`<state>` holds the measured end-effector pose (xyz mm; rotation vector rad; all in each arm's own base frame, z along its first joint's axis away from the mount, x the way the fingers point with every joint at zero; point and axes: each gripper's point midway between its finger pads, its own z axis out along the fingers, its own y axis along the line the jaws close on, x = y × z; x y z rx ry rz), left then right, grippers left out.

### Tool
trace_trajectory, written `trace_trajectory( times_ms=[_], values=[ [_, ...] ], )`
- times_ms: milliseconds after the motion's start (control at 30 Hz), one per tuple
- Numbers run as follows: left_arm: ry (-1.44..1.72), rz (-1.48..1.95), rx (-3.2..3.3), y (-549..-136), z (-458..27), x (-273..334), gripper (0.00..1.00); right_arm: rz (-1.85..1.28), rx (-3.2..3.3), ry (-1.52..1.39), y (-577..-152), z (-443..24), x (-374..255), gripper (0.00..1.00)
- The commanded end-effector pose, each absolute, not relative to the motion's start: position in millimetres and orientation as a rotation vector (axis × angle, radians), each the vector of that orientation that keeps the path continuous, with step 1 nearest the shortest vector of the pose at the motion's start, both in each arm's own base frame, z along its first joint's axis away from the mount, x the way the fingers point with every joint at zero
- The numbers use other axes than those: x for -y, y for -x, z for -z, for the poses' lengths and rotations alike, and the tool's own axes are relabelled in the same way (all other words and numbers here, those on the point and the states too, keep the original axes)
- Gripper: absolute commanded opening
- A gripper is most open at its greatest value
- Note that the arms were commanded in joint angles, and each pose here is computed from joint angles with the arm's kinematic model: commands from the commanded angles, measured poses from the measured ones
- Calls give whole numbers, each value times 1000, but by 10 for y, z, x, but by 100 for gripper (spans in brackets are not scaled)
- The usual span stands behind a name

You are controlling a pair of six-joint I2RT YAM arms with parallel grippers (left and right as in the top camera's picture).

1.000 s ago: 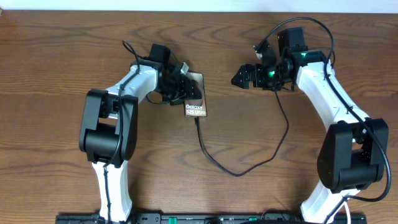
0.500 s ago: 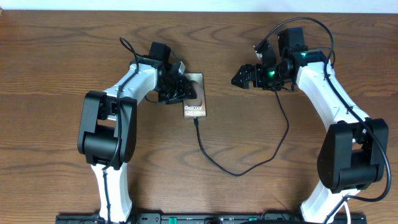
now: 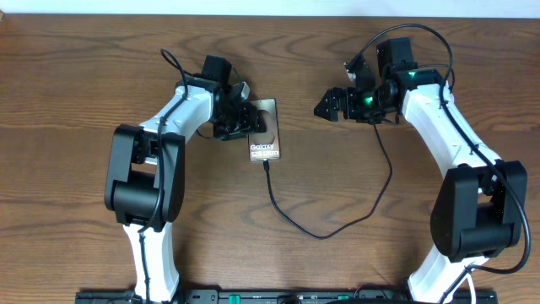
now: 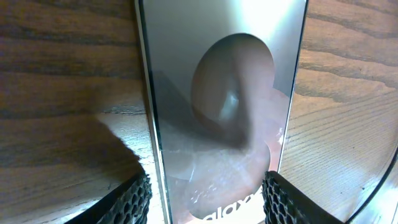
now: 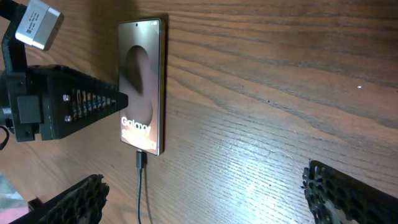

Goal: Plug charger to phone and switch on socket
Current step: 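Lay the phone flat, open the left gripper and lift away, then move the right gripper over the power strip's switch by the charger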

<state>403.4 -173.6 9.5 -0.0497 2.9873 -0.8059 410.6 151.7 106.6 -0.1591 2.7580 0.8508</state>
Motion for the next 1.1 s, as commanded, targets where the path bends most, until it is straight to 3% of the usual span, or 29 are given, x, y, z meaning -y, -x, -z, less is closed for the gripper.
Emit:
trace_trajectory(
  times_ms=[0, 233, 533, 833, 1067],
  values=[
    [111, 557, -3114, -3869, 378, 1410, 58, -846, -2732, 197, -4107, -1160, -1553, 99],
    [168, 461, -3067, -4038, 163, 1158, 63, -845, -2731, 197, -4110, -1160, -1553, 99],
    [263, 454, -2782, -4339, -937, 675, 64, -843, -2707, 205, -4149, -1233, -1560, 99],
    [273, 444, -2498, -4261, -2082, 378, 65, -738, -2561, 200, -4141, -1953, -1345, 99],
    [252, 444, -2427, -4181, -2376, 381, 65, -523, -2490, -40, -3982, -2438, -492, 99]
  ],
)
